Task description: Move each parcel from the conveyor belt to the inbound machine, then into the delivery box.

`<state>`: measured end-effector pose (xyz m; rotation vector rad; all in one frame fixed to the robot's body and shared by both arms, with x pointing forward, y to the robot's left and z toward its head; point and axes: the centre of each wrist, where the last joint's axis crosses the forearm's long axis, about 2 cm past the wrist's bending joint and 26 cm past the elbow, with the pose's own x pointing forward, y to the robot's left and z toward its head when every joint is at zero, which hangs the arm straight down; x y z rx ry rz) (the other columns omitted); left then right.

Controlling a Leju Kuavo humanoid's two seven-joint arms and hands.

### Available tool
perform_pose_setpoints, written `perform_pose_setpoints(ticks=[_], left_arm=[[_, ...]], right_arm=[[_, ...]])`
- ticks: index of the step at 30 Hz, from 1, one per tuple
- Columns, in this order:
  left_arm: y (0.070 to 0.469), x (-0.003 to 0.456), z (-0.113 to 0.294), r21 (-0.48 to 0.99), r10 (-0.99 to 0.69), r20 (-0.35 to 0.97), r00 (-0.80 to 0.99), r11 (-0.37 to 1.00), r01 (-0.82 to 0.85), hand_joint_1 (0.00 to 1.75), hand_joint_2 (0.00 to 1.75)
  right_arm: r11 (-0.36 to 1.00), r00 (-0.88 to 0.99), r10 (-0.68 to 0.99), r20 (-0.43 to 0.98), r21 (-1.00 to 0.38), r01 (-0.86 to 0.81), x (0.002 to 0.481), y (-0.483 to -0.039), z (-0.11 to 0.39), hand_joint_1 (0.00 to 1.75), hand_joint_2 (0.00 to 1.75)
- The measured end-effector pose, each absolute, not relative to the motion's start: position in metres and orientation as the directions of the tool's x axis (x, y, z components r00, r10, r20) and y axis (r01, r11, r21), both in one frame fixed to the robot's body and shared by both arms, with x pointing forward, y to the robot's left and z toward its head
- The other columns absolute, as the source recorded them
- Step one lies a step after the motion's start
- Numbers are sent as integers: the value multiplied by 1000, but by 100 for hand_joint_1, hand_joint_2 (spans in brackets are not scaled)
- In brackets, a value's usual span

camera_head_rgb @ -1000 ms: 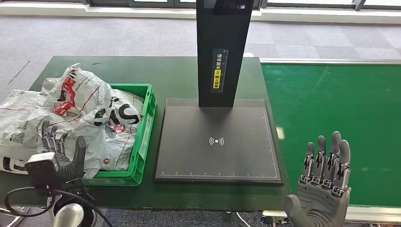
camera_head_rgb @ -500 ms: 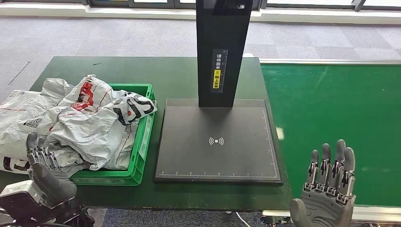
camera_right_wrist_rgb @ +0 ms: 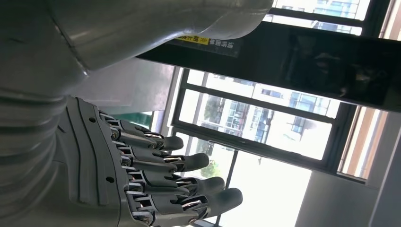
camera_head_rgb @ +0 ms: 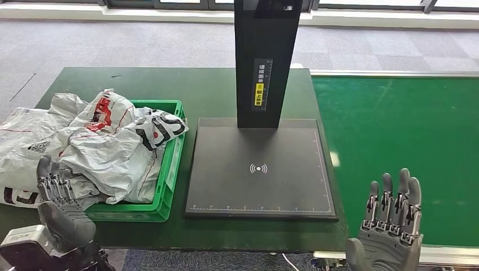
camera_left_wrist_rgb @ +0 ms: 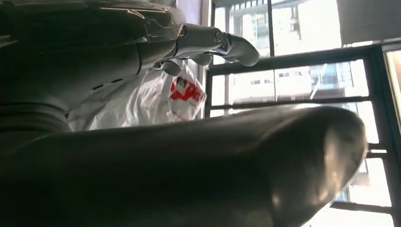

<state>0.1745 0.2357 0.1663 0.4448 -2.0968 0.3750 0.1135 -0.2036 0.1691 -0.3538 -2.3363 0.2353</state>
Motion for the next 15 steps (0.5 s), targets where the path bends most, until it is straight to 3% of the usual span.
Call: perform_pose_setpoints(ticks=[3, 8, 15], left_arm=[[234, 173, 166, -187, -27, 828, -560, 928, -321, 0, 0], [232, 169, 168, -227, 162, 756, -634, 974, -21, 0, 0], [231, 168, 172, -235, 235, 706, -668, 968, 92, 0, 0]], right_arm=[[958, -684, 276, 675, -251, 138, 115, -207, 170, 0, 175], [978, -612, -141, 778, 15, -207, 123, -216, 164, 0, 175], [971, -596, -181, 782, 48, -232, 136, -233, 158, 0, 175]])
